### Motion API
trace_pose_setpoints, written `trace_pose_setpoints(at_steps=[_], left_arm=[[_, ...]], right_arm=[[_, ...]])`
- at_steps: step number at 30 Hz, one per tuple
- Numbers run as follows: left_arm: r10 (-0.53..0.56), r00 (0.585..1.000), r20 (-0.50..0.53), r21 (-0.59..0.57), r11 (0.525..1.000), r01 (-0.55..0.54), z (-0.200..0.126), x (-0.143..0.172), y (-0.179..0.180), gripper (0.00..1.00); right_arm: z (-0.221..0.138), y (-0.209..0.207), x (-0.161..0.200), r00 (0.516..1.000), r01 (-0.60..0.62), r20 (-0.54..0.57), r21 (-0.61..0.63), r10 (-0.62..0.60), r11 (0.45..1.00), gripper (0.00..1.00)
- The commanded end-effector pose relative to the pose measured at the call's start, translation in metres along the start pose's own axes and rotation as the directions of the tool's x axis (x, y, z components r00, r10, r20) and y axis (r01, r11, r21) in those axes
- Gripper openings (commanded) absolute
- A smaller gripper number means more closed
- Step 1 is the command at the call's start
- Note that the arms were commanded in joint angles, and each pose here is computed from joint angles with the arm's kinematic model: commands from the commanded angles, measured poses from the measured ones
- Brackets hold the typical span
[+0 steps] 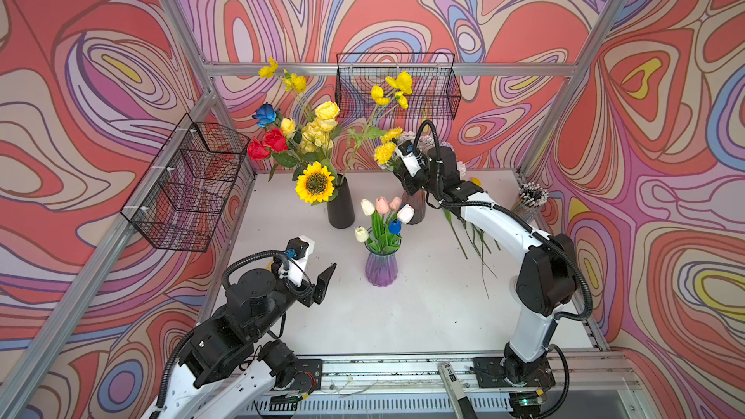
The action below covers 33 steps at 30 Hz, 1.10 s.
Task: Pick out yellow flowers from the vase
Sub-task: Pick up the flower from the vase.
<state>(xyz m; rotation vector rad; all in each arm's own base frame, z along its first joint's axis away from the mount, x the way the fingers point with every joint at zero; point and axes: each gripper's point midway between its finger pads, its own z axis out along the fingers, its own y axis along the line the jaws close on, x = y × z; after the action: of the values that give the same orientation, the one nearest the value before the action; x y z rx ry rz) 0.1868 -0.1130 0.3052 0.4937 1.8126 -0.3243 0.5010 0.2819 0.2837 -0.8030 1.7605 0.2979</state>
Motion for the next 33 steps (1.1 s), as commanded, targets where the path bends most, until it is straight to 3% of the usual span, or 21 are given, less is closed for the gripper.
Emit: trace_pose_setpoints(at_steps=[1,20,33], left_arm=[[-0.01,1.0,-0.002,-0.017,1.0,0.01,-0.003,0.004,0.004,0.84],[-0.023,1.0,0.007,-0.029,0.999,0.024,-0.008,0.005,0.007,0.84],[-0.028,1.0,0.009,-0.038,0.999,0.029,-0.011,0.006,0.009,0.84]], right_arm=[[0.003,-0.004,-0.003,1.0,0.027,-0.002,0.023,-0.027,0.999,0.32],[0.019,-0.022,0.004,0.999,0.037,-0.032,0.111,-0.034,0.993,0.29],[0.018,-0.025,0.002,1.0,0.013,-0.015,0.134,-0.011,0.991,0.08]])
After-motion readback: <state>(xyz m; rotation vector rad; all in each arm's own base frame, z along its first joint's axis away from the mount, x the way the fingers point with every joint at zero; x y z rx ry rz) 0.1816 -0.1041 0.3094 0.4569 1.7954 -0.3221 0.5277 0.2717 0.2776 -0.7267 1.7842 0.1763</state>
